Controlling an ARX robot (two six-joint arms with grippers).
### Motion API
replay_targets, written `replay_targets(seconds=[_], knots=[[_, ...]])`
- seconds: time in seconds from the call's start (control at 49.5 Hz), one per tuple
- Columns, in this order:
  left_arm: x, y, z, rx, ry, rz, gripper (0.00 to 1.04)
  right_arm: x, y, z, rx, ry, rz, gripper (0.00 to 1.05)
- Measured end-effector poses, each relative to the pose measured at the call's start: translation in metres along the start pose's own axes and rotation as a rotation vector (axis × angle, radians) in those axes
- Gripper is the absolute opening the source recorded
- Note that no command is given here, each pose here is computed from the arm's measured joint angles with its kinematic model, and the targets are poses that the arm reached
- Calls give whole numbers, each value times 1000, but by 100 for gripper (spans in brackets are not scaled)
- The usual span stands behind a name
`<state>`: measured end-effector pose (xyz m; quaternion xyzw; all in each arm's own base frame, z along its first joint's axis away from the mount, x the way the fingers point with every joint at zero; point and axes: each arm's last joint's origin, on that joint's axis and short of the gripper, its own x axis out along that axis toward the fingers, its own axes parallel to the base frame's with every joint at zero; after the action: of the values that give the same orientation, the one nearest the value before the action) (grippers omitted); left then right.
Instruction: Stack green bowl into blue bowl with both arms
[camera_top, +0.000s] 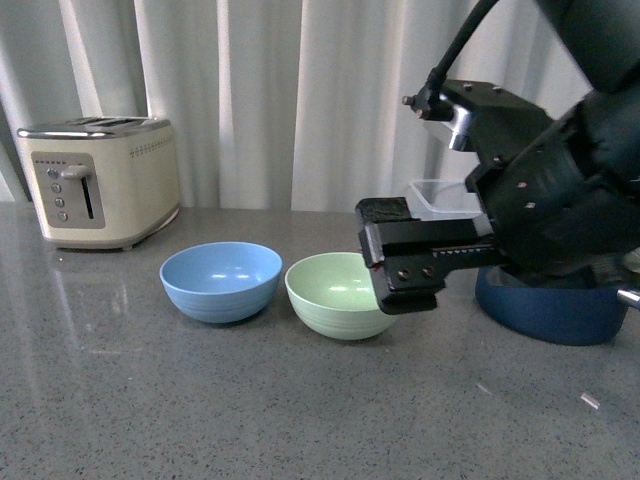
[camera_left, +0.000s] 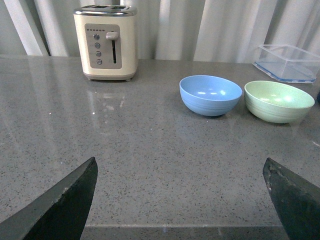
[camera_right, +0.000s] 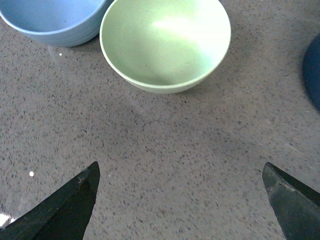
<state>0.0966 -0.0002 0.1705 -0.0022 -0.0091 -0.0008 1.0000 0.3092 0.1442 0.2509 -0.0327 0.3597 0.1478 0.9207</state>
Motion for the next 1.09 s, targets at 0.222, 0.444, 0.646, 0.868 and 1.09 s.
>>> replay_targets(seconds=[0.222, 0.444, 0.646, 0.868, 1.09], knots=[[0, 0, 0, 0, 0, 0, 98, 49, -1, 30, 64, 59, -11, 95], [0, 0, 0, 0, 0, 0, 98, 78, -14, 60, 106, 55, -36, 95], [0, 0, 0, 0, 0, 0, 98, 97, -30, 77, 133, 42, -55, 95], [0, 0, 0, 0, 0, 0, 98, 110, -37, 78, 141, 49, -54, 95], [0, 0, 0, 0, 0, 0, 98, 122, -39, 73, 138, 67, -50, 95]])
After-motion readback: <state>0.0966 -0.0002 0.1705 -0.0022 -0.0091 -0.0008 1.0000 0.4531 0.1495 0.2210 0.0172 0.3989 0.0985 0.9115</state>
